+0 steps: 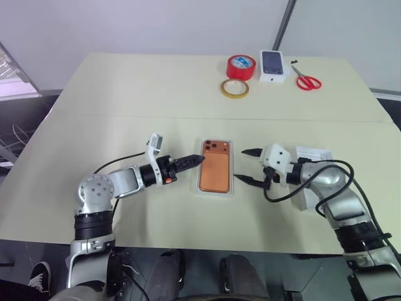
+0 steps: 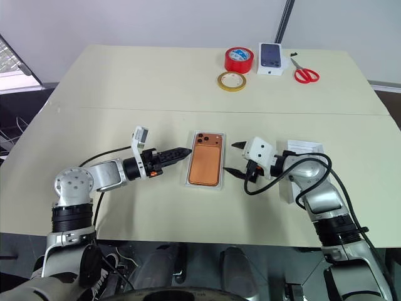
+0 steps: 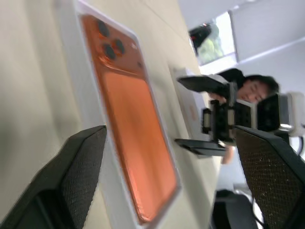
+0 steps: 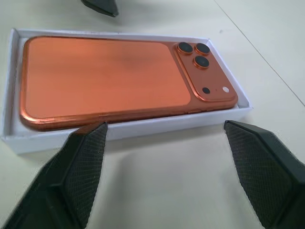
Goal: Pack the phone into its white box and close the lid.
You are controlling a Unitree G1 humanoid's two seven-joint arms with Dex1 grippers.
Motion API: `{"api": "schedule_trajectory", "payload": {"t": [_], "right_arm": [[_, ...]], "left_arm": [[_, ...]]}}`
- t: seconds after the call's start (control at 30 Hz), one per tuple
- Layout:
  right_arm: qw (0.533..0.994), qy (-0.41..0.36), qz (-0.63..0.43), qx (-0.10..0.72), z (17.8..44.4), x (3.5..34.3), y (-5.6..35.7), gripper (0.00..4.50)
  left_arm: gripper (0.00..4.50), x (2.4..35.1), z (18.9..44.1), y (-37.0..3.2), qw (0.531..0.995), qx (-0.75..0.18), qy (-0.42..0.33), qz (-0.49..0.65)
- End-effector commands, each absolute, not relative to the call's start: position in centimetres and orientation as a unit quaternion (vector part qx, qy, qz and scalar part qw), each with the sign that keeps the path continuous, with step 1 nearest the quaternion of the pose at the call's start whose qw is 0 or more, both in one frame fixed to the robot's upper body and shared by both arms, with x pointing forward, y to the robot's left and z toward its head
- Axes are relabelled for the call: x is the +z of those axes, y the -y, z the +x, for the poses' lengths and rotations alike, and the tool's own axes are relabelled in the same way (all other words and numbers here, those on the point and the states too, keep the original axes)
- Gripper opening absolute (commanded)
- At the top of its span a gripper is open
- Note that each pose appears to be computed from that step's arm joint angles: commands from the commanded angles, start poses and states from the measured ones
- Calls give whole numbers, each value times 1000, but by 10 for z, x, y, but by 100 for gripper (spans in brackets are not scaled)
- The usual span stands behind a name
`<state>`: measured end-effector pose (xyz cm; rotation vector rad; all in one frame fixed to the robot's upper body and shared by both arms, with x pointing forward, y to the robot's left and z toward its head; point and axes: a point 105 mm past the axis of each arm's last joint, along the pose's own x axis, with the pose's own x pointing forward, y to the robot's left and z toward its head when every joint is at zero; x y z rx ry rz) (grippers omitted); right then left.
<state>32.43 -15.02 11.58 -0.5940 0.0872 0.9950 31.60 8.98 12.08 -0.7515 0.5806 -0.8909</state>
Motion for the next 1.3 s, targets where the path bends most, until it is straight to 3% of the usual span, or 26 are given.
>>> {"api": "schedule_trajectory", "payload": {"t": [0.03,0.17,0.2,0.47,0.7,1.03,1.3], "right_arm": [[837,-22,-314,447,334,126,155,228],[836,-33,-346,425,343,121,165,13],[834,-35,-352,424,343,119,166,0],[821,-35,-359,442,340,108,149,0],[810,-39,-355,465,331,105,147,0],[818,-79,-376,427,327,109,190,0],[819,-117,-396,399,316,106,226,0]], "left_arm": [[259,132,333,-103,830,-385,-228,-333],[46,125,350,-111,868,-342,-221,-286],[3,123,354,-111,875,-334,-219,-274],[3,97,349,-90,874,-362,-268,-182],[3,84,330,-45,821,-458,-313,-136],[3,92,331,42,776,-550,-282,-126],[3,91,325,74,759,-582,-269,-112]]}}
